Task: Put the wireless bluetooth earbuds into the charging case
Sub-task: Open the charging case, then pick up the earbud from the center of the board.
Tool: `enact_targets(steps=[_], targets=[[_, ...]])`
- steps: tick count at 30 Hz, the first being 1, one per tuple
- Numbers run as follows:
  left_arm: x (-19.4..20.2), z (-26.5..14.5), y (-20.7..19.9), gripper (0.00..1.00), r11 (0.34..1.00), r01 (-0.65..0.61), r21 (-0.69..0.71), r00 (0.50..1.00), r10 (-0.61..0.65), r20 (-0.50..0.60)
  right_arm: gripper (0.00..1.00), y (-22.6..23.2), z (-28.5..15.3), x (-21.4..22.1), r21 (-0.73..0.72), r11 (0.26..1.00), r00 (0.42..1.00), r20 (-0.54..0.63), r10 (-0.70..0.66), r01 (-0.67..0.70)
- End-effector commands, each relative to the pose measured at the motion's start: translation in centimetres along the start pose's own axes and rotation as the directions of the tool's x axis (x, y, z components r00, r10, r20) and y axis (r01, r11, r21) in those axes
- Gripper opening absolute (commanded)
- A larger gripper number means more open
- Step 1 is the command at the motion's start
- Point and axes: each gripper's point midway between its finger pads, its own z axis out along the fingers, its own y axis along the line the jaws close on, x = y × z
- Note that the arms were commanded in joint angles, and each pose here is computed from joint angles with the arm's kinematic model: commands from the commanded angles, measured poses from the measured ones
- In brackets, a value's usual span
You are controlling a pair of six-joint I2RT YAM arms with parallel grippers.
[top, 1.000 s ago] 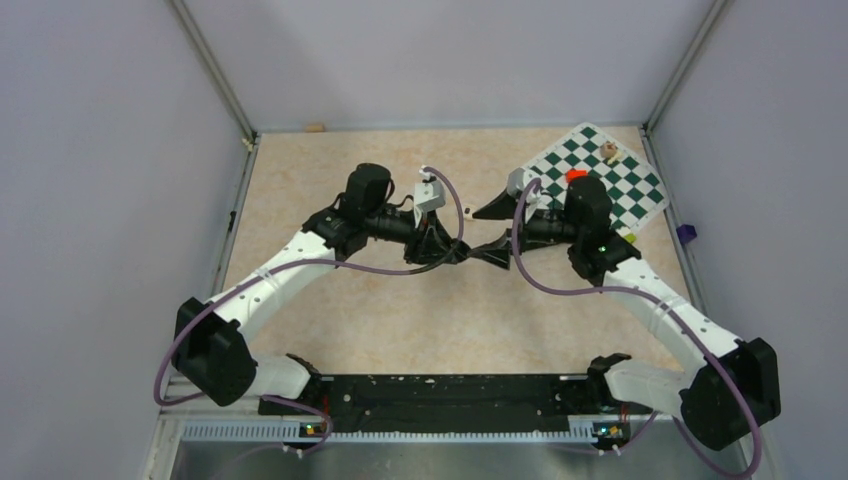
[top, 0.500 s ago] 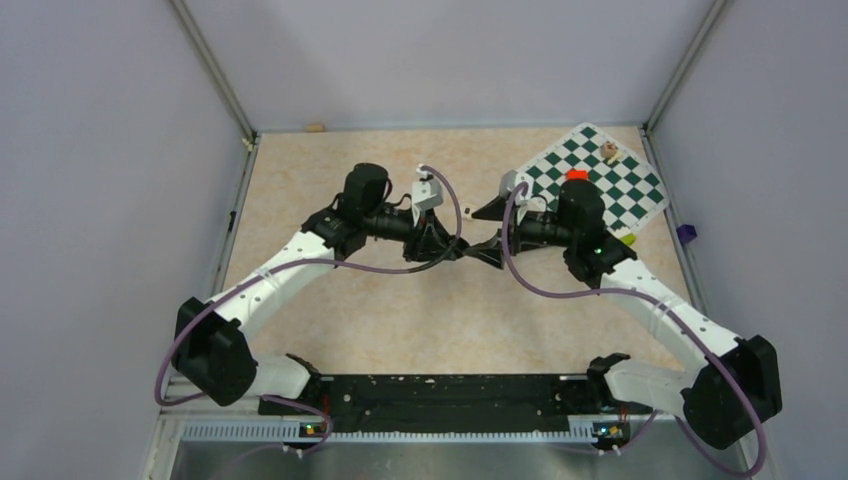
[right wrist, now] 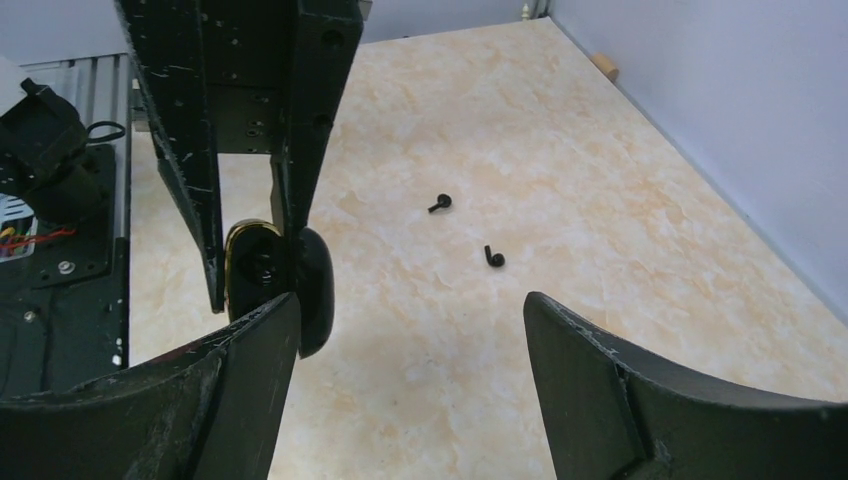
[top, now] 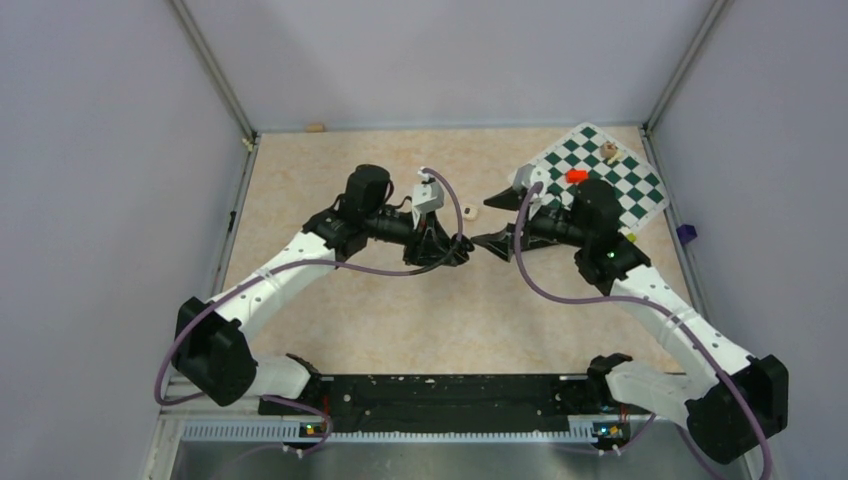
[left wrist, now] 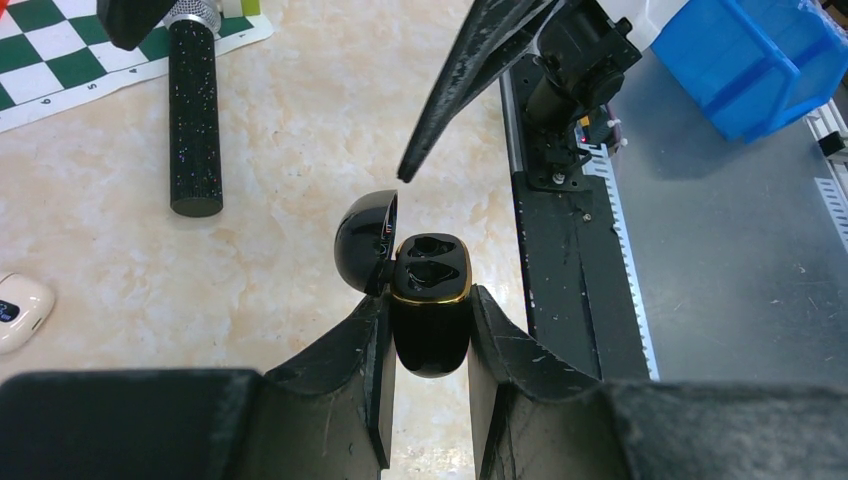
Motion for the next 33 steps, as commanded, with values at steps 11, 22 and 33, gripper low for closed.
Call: enact_targets(steps=[11,22,33], targets=[[-4.6,-6.5,2.3,0.0,0.99,-0.027,-0.135,0.989,0.046,0.138,0.84,-2.8,1.9,-6.5,-0.043,0.997,0.995,0.065,0.07,-0.067],[-2.5,-15.6,3.5,0.0,0.916,0.008,-0.402,0.977,0.078,0.197,0.68,-9.8,10.5,1.8,0.032,0.907,0.904,-0.069,0.421,-0.42],[1.0,-17.8,3.0,0.0,0.848,0.008,-0.53,0.973,0.115,0.199,0.55,-8.5,18.7,14.0,0.167,0.81,0.747,-0.319,0.584,-0.562]])
